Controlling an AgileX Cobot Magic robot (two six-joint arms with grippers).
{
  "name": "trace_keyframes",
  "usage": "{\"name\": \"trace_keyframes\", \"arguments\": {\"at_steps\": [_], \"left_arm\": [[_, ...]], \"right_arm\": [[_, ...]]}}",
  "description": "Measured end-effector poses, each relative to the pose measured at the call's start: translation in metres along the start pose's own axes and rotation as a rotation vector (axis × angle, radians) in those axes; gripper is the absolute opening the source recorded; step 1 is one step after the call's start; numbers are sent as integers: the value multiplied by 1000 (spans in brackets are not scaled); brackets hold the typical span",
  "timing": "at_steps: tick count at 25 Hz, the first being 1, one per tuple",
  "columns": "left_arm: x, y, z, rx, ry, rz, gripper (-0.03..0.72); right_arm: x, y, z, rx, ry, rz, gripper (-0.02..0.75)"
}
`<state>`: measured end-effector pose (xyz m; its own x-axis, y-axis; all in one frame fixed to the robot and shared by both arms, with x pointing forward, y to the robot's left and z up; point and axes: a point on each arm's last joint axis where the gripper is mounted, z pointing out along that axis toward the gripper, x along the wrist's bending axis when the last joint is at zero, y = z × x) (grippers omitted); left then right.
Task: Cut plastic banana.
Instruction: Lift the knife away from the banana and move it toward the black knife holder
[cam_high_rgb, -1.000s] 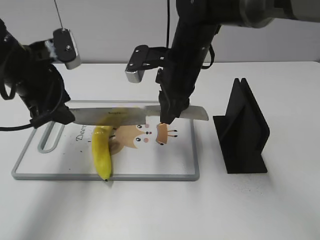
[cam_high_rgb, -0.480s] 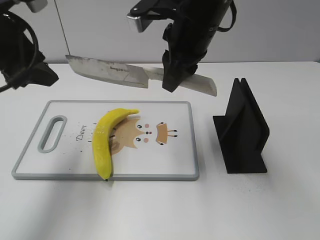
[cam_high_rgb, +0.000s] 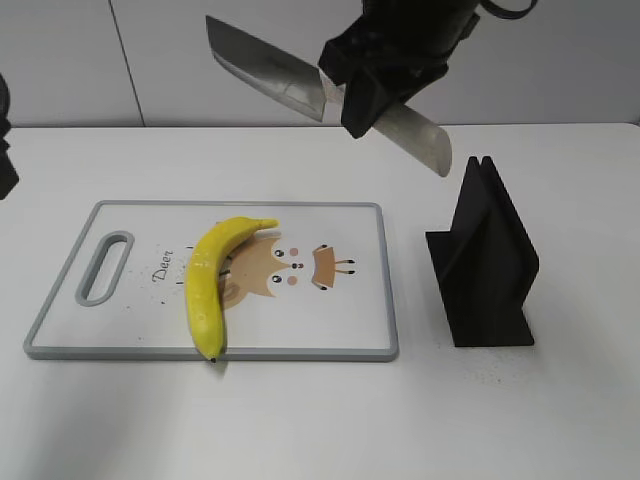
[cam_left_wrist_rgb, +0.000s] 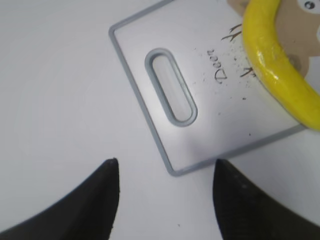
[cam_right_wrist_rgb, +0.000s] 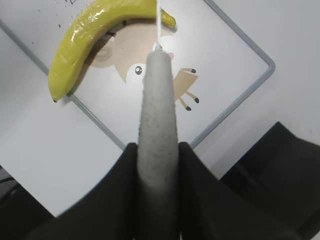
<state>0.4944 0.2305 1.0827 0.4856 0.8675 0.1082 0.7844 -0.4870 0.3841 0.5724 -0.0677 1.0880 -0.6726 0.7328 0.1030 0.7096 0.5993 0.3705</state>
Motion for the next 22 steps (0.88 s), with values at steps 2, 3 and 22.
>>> {"name": "trace_keyframes", "arguments": {"at_steps": [2, 3, 22], "left_arm": [[-1, -8, -5, 26, 4, -32, 567], [-2, -11, -8, 29, 4, -43, 567], [14, -96, -60, -127, 150, -279, 566]], "right_arm": [[-2, -9, -10, -4, -4, 80, 182], [-5, -14, -15, -4, -6, 114, 182], [-42, -150, -50, -49, -144, 589, 181]]}}
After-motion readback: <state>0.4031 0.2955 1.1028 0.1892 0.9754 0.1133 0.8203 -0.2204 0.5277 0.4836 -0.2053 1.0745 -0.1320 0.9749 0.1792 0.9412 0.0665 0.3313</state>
